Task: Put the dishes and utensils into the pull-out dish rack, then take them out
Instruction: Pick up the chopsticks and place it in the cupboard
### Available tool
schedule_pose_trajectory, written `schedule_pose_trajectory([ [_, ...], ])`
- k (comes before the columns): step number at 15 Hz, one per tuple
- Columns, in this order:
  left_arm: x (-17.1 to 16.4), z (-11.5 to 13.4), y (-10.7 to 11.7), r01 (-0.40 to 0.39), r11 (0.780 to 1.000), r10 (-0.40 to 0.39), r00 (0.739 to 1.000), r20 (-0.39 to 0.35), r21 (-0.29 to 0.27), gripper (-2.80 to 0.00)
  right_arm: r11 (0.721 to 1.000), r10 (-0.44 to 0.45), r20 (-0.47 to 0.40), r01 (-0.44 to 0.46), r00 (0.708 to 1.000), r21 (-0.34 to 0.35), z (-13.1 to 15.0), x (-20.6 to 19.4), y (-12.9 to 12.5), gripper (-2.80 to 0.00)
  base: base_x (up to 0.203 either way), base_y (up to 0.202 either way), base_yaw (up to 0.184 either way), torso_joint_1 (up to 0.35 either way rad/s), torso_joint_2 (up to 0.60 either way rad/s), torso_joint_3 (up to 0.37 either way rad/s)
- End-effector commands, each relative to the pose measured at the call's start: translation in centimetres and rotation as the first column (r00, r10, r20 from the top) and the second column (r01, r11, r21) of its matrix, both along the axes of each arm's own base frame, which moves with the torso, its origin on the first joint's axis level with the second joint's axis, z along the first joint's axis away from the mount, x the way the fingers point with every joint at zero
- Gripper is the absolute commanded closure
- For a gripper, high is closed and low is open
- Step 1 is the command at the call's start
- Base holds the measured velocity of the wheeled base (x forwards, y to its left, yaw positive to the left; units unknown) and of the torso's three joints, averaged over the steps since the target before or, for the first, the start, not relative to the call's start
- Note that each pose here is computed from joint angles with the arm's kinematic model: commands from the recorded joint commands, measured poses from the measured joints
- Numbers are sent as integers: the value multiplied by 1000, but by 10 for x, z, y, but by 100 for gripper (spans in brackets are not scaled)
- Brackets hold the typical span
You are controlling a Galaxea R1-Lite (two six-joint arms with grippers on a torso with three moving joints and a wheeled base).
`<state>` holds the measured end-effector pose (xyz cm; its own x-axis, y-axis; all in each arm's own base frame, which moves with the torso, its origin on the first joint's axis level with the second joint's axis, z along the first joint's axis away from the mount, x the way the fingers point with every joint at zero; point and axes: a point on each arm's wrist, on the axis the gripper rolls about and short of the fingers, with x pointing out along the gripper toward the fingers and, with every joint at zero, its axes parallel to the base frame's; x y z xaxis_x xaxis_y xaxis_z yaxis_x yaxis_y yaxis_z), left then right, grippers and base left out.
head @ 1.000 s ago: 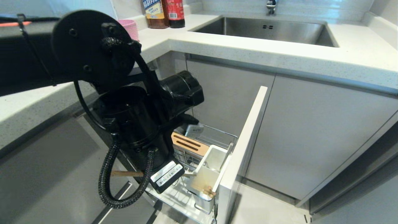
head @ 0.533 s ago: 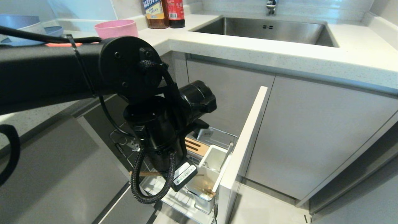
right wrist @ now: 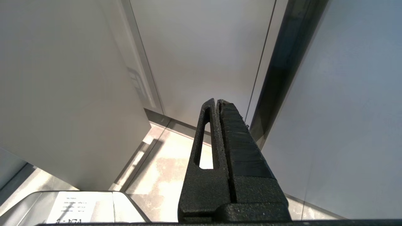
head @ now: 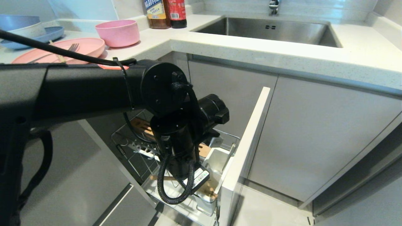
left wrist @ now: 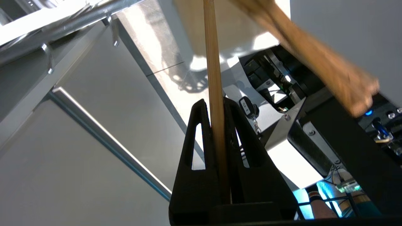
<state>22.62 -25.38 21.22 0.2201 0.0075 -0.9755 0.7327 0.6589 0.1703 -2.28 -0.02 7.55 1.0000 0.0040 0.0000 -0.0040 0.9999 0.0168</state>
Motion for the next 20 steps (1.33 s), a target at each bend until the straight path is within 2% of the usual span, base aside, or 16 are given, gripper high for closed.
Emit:
schedule_pose_trajectory([
  [1,4,-10,-5,3,1000,-3,1000,-18,24,0,1000,1,-1,-1,1000,0,0,0,0,0,0,0,0,0,0,0],
  [12,18,-36,-19,9,999,-7,999,-33,41,0,1000,1,-2,-1,1000,0,0,0,0,0,0,0,0,0,0,0],
  [20,21,-42,-23,6,999,-5,1000,-29,37,0,1000,1,-1,-1,1000,0,0,0,0,0,0,0,0,0,0,0],
])
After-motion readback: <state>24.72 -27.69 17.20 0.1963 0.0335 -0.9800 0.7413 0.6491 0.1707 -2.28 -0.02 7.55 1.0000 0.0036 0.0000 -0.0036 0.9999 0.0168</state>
